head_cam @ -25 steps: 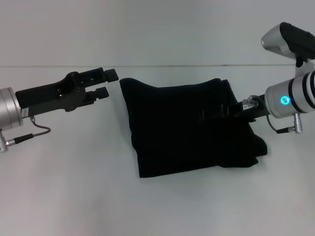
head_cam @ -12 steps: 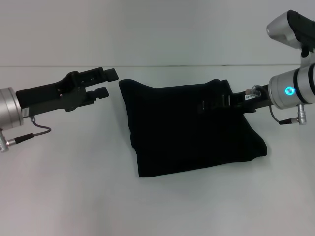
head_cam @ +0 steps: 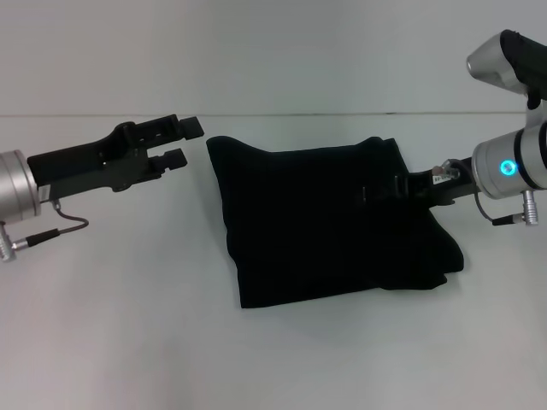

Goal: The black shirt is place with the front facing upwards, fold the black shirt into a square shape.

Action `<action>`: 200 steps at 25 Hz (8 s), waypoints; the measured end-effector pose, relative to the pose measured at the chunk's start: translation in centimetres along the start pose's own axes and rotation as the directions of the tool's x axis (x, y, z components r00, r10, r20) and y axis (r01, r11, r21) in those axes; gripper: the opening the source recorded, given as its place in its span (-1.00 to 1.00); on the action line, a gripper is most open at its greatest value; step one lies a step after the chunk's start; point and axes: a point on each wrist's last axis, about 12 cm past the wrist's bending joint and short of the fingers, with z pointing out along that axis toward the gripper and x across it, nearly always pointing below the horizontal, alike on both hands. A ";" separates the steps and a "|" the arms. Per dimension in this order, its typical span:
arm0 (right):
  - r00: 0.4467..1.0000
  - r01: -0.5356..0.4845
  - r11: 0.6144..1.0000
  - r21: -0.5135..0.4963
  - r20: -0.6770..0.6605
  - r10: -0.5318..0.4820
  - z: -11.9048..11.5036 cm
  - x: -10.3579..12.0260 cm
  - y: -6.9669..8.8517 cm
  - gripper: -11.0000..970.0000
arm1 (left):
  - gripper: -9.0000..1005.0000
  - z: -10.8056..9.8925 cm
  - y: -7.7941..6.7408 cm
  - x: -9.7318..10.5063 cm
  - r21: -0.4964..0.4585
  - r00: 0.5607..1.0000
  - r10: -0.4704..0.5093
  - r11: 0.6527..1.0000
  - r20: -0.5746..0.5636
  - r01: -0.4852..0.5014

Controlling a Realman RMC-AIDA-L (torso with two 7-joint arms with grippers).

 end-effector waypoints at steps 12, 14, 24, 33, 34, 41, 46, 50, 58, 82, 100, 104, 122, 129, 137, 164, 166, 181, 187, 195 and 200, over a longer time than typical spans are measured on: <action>1.000 -0.015 1.000 0.013 -0.022 0.015 0.3 0.2 0.2 0.55 | 0.51 0.2 0.1 0.1 0.009 1.000 -0.014 1.000 0.007 0.014; 1.000 -0.017 1.000 0.020 -0.020 0.017 0.2 0.2 0.0 0.48 | 0.51 0.2 0.0 0.1 0.010 1.000 -0.014 1.000 0.008 0.014; 1.000 0.011 0.998 0.059 -0.019 -0.010 0.4 0.3 -0.4 0.24 | 0.51 0.2 0.1 0.1 0.010 1.000 -0.018 1.000 0.013 0.018; 1.000 0.013 0.999 0.046 -0.018 -0.012 1.1 0.6 0.4 0.25 | 0.51 0.2 0.2 0.2 0.012 0.999 -0.028 1.000 0.021 0.028; 1.000 0.013 0.999 0.045 -0.019 -0.013 1.2 0.6 0.5 0.25 | 0.51 0.2 0.3 0.2 0.012 0.999 -0.028 1.000 0.021 0.028; 1.000 -0.003 0.999 0.043 -0.014 0.004 1.2 0.7 0.4 0.25 | 0.51 0.0 0.3 0.0 0.012 0.999 -0.027 1.000 0.029 0.026; 1.000 -0.022 0.999 0.046 0.003 0.022 0.8 0.3 0.2 0.16 | 0.51 -0.1 0.3 0.0 0.012 0.999 -0.027 1.000 0.032 0.027; 1.000 -0.020 0.999 0.043 0.009 0.019 0.7 0.0 0.3 -0.13 | 0.51 -0.1 0.3 0.0 0.012 0.999 -0.028 1.000 0.034 0.027; 1.000 -0.010 0.999 0.045 0.016 0.009 0.7 -0.3 0.6 -0.60 | 0.51 -0.2 0.3 -0.1 0.014 0.999 -0.032 0.999 0.044 0.031; 0.998 0.041 0.991 0.127 0.038 -0.047 -1.3 -2.2 -0.2 -0.81 | 0.50 -0.6 0.3 -0.3 0.029 0.997 -0.043 0.999 0.064 0.041; 0.997 -0.035 0.949 0.315 0.074 0.012 -3.4 -2.8 -4.3 -0.34 | 0.50 -0.6 0.4 0.0 0.034 0.997 -0.048 0.998 0.061 0.046; 0.988 -0.100 0.965 0.242 0.138 0.067 -5.6 -3.8 -5.0 -0.21 | 0.50 -0.7 0.3 0.0 0.041 0.997 -0.051 0.998 0.062 0.049; 0.983 -0.113 0.977 0.183 0.161 0.083 -3.1 -2.5 -4.4 -0.15 | 0.50 -0.9 0.3 0.0 0.042 0.997 -0.052 0.998 0.059 0.050; 0.954 -0.150 0.987 -0.060 0.253 0.161 -9.2 -3.4 -5.3 -0.13 | 0.50 -1.8 0.2 1.8 0.031 0.990 -0.057 0.998 -0.131 0.062; 0.927 -0.200 0.958 -0.204 0.277 0.253 -14.0 -3.2 -7.0 0.16 | 0.48 -1.4 1.3 6.4 -0.043 0.925 -0.210 0.977 -0.317 0.207; 0.927 -0.198 0.948 -0.248 0.269 0.263 -14.0 -3.1 -6.5 0.58 | -0.17 4.9 4.6 9.7 -0.259 0.915 -0.316 0.933 -0.251 0.252; 0.926 -0.199 0.948 -0.247 0.269 0.265 -14.1 -3.1 -6.6 0.58 | -0.16 5.1 4.6 9.6 -0.262 0.916 -0.314 0.933 -0.249 0.248; 0.917 -0.212 0.943 -0.258 0.280 0.283 -14.4 -2.8 -7.0 0.58 | -0.16 6.6 4.4 9.5 -0.284 0.920 -0.308 0.929 -0.242 0.237; 0.916 -0.213 0.943 -0.256 0.284 0.284 -14.5 -2.7 -7.2 0.58 | -0.28 6.6 4.5 9.5 -0.284 0.923 -0.311 0.928 -0.228 0.242; 0.914 -0.214 0.943 -0.256 0.287 0.286 -14.6 -2.7 -7.2 0.57 | -0.70 6.5 4.4 9.5 -0.279 0.923 -0.304 0.931 -0.237 0.235; 0.913 -0.218 0.942 -0.255 0.287 0.289 -14.6 -2.6 -7.3 0.58 | -0.94 5.0 4.7 9.7 -0.263 0.924 -0.298 0.936 -0.239 0.234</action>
